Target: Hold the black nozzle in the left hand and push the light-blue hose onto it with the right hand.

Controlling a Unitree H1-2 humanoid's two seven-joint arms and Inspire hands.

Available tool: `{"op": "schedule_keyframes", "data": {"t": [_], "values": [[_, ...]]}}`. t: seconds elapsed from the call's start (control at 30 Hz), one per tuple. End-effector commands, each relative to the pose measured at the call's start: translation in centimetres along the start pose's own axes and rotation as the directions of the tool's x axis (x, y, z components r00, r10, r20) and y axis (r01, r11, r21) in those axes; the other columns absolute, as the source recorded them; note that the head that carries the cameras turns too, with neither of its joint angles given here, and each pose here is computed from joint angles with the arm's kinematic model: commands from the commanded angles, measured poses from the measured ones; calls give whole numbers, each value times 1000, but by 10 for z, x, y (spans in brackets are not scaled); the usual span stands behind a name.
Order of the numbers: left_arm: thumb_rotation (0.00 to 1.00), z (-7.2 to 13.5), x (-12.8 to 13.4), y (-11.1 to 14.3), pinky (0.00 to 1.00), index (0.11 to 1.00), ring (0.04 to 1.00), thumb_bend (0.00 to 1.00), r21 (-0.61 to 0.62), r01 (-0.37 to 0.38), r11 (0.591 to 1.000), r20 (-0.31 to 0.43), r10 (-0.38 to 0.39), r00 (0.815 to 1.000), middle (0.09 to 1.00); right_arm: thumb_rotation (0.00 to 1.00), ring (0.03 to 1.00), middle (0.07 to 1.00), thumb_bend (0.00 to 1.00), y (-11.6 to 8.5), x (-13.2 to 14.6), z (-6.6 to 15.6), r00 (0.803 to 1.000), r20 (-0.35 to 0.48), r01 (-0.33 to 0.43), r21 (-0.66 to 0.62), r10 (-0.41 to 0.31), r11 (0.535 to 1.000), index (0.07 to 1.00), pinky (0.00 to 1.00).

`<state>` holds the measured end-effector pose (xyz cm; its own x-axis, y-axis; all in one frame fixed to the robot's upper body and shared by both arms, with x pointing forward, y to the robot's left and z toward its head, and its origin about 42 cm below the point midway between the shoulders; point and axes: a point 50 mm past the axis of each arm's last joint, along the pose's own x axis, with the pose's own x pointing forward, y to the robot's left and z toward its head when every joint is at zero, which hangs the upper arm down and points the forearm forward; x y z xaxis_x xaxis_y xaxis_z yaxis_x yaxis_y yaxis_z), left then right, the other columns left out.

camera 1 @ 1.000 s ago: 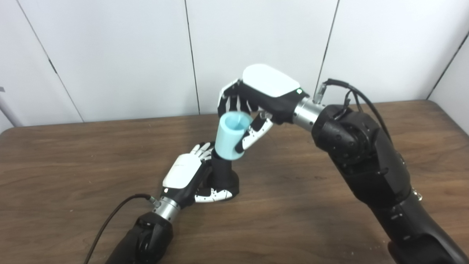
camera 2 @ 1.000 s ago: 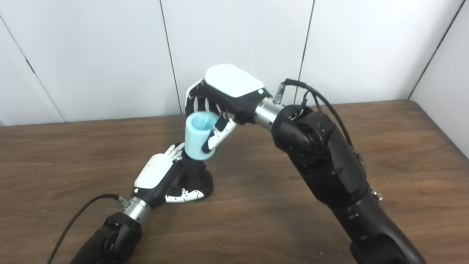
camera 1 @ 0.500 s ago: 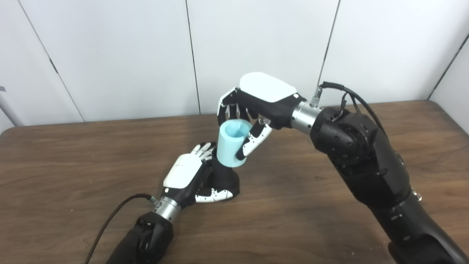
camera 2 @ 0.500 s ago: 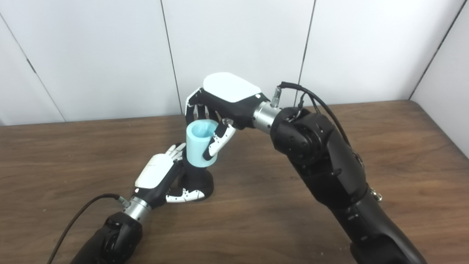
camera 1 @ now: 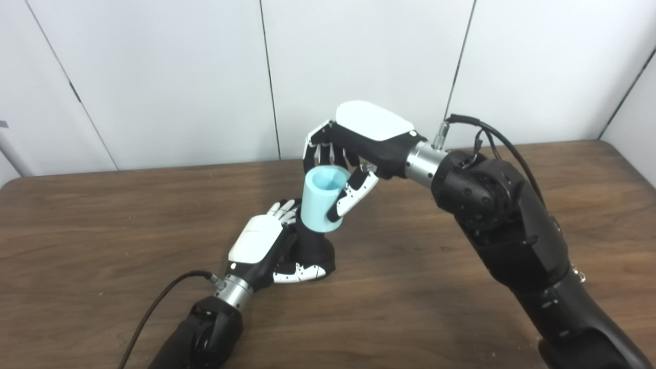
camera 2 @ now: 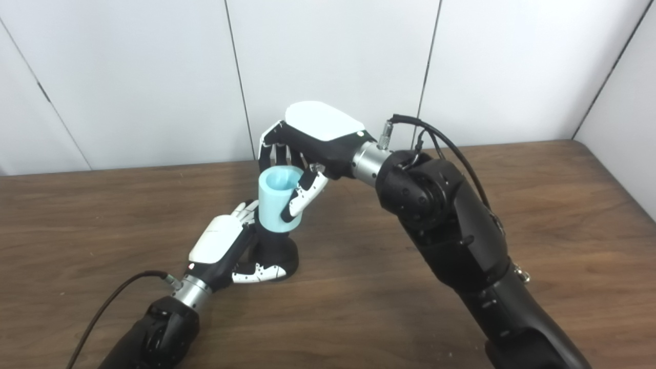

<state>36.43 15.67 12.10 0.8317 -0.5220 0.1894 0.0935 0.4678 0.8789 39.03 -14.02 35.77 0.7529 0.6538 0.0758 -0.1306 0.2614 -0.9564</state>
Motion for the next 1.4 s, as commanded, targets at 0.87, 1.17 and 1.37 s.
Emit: {"op": "schedule_keyframes", "data": {"t": [0.87, 1.17, 1.37], "values": [[626, -2, -70, -79, 1000, 538, 964, 548, -113, 189, 976, -127, -203, 971, 876, 0, 384, 431, 522, -6, -2, 7, 983, 53, 175, -11, -174, 985, 522, 299], [627, -2, -70, -79, 1000, 537, 964, 548, -114, 191, 975, -129, -205, 970, 876, 0, 400, 442, 524, 0, -5, 7, 986, 59, 158, -1, -157, 987, 517, 311], [627, -1, -69, -79, 1000, 537, 964, 548, -115, 192, 975, -130, -206, 970, 876, 0, 357, 420, 521, 5, -2, 8, 987, 65, 147, 9, -147, 989, 522, 266]]}}
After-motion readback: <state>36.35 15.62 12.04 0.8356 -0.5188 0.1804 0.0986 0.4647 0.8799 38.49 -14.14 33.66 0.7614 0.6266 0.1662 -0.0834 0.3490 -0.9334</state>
